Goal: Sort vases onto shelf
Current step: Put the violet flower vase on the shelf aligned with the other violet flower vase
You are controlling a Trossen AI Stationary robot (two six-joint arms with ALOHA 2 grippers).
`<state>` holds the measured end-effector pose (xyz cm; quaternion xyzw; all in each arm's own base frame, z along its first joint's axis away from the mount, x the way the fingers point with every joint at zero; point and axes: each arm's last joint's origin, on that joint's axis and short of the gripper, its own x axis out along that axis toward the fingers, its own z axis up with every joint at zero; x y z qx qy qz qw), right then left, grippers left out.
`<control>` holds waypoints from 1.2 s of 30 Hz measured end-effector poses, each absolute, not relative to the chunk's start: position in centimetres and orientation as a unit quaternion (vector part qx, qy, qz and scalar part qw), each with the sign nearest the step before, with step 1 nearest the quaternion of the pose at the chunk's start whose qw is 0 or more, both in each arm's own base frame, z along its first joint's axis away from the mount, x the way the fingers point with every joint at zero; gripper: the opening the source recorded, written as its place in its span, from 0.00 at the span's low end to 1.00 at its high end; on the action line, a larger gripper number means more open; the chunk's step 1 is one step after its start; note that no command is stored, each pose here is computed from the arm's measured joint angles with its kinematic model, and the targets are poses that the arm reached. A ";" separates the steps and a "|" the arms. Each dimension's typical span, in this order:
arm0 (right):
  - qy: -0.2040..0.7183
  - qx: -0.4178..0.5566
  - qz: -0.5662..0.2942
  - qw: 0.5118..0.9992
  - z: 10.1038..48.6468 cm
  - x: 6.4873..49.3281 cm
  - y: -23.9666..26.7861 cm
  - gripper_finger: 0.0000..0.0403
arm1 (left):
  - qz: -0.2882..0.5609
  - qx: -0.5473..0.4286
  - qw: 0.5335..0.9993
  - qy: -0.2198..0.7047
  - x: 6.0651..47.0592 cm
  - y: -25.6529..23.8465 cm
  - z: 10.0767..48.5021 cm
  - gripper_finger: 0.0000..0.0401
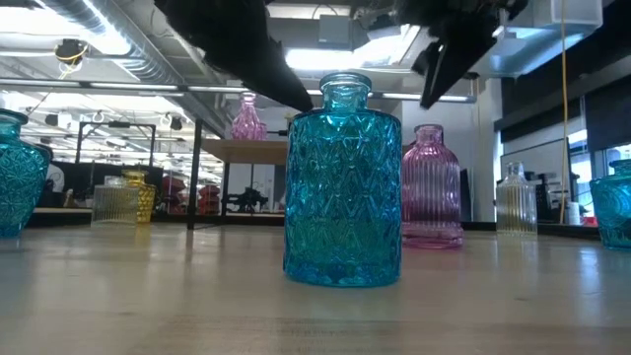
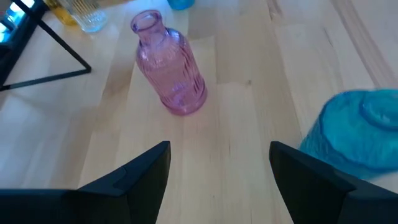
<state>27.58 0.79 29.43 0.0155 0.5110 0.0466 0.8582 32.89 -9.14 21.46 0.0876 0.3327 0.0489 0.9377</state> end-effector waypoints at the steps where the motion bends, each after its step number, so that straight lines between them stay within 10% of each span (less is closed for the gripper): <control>1: 0.500 0.015 0.047 0.864 29.9 27.1 0.8 0.36 | 0.050 0.089 0.938 0.330 33.1 -9.0 21.3 0.67; 20: 0.219 -0.062 -0.057 0.972 31.1 17.9 -0.1 0.36 | 0.026 -0.039 0.980 0.194 39.2 -1.2 18.8 0.67; 36: 0.110 -0.125 0.004 0.986 31.6 19.5 0.3 0.36 | 0.011 -0.042 0.988 0.147 41.6 -0.6 19.3 0.67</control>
